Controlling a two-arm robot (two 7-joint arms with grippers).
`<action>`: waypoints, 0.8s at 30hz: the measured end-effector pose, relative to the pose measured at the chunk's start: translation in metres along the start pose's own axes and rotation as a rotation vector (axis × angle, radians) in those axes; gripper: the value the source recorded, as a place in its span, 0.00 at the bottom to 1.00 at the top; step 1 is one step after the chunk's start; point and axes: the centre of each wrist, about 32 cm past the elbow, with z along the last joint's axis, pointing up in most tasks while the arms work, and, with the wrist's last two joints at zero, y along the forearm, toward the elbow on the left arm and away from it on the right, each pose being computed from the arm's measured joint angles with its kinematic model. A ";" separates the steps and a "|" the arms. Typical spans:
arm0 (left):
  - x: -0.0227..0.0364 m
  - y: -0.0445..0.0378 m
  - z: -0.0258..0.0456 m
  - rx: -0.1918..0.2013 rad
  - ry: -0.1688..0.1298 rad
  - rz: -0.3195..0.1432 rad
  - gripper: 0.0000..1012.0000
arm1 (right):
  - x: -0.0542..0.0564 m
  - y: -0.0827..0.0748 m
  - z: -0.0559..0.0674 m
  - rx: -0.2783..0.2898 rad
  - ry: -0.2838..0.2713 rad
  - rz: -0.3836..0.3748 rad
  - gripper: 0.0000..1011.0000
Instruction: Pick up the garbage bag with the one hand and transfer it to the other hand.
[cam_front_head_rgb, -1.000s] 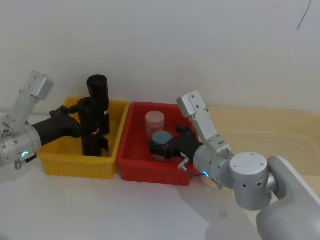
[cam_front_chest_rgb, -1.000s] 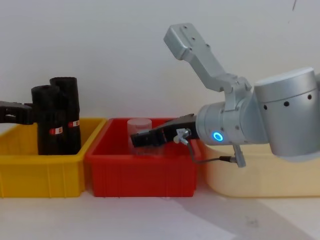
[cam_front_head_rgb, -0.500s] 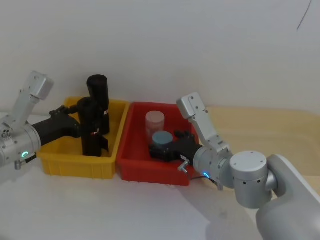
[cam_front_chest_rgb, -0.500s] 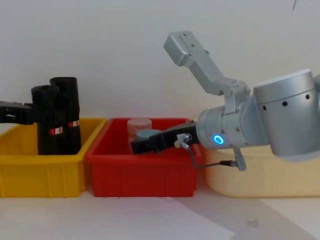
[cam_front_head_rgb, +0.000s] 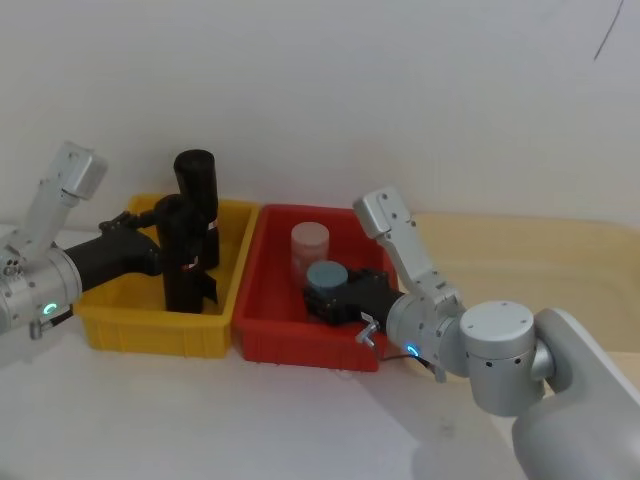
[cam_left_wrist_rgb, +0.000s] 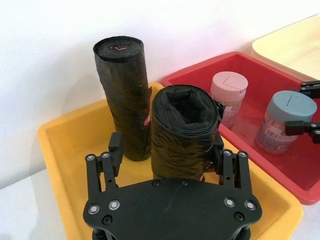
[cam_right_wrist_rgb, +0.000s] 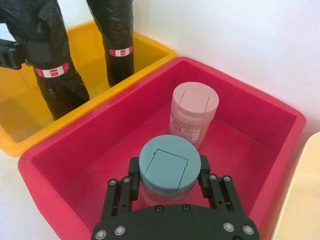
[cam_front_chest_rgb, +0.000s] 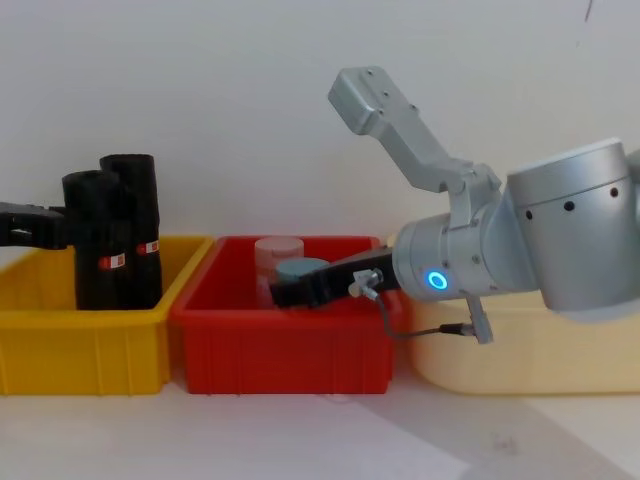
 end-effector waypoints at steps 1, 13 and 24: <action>0.0000 0.0000 0.0000 0.000 0.000 0.000 0.97 | 0.000 0.000 0.000 0.000 0.001 0.000 0.66; 0.0000 0.0000 0.0000 0.000 0.000 0.000 0.70 | 0.000 0.000 0.000 -0.003 0.005 0.004 0.66; 0.0000 0.0000 0.0001 0.000 0.000 0.000 0.51 | 0.001 0.000 0.000 -0.005 0.006 0.005 0.66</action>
